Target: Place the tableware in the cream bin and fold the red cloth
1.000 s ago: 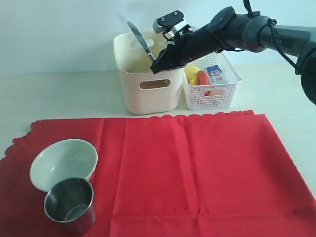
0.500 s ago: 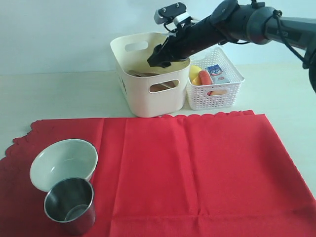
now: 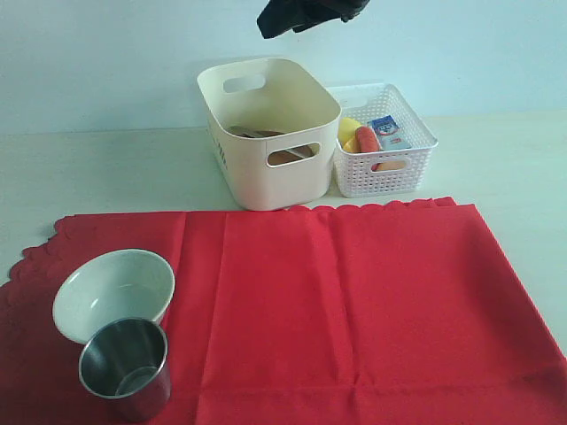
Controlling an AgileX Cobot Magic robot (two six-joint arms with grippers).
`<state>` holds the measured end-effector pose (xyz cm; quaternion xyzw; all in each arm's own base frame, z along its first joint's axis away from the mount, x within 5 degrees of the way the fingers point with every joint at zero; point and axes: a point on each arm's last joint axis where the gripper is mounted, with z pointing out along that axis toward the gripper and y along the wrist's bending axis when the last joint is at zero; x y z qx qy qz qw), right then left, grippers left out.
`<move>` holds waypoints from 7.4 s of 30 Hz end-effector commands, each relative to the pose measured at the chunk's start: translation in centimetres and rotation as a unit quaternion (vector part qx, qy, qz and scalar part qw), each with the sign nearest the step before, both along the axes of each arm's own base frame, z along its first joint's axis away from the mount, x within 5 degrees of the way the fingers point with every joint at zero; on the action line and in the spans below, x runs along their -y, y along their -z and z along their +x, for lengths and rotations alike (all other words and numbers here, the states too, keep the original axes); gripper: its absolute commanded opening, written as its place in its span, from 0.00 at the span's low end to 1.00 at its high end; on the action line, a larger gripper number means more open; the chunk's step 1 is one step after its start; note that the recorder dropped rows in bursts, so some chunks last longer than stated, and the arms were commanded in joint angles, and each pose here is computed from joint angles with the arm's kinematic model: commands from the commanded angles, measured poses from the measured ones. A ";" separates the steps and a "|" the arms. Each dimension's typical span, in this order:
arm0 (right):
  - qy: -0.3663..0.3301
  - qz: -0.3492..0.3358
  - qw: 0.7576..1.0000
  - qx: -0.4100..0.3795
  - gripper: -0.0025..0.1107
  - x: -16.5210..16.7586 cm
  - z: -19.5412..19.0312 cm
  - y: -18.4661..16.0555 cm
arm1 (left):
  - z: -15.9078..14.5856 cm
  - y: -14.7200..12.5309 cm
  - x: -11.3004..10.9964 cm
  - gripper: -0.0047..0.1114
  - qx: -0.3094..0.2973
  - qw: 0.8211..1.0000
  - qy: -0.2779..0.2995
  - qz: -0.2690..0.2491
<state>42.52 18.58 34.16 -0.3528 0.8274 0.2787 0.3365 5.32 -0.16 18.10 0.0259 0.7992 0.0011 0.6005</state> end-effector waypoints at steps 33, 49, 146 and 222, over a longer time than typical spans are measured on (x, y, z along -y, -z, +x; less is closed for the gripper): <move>-0.168 -0.195 0.964 -0.073 0.45 -14.4 -16.9 10.0 | 0.0 0.0 0.0 0.04 0.006 1.000 0.000 -0.006; -0.120 -0.276 0.948 -0.107 0.16 -17.6 -18.2 17.6 | 0.0 0.0 0.0 0.04 0.006 1.000 0.000 -0.006; 0.127 -0.090 0.988 0.001 0.39 1.0 8.7 9.1 | 0.0 0.0 0.0 0.04 0.006 1.000 0.000 -0.006; 0.314 0.029 0.925 0.213 0.02 17.0 -38.0 4.4 | 1.7 -9.3 1.4 0.04 -0.034 0.995 0.094 0.005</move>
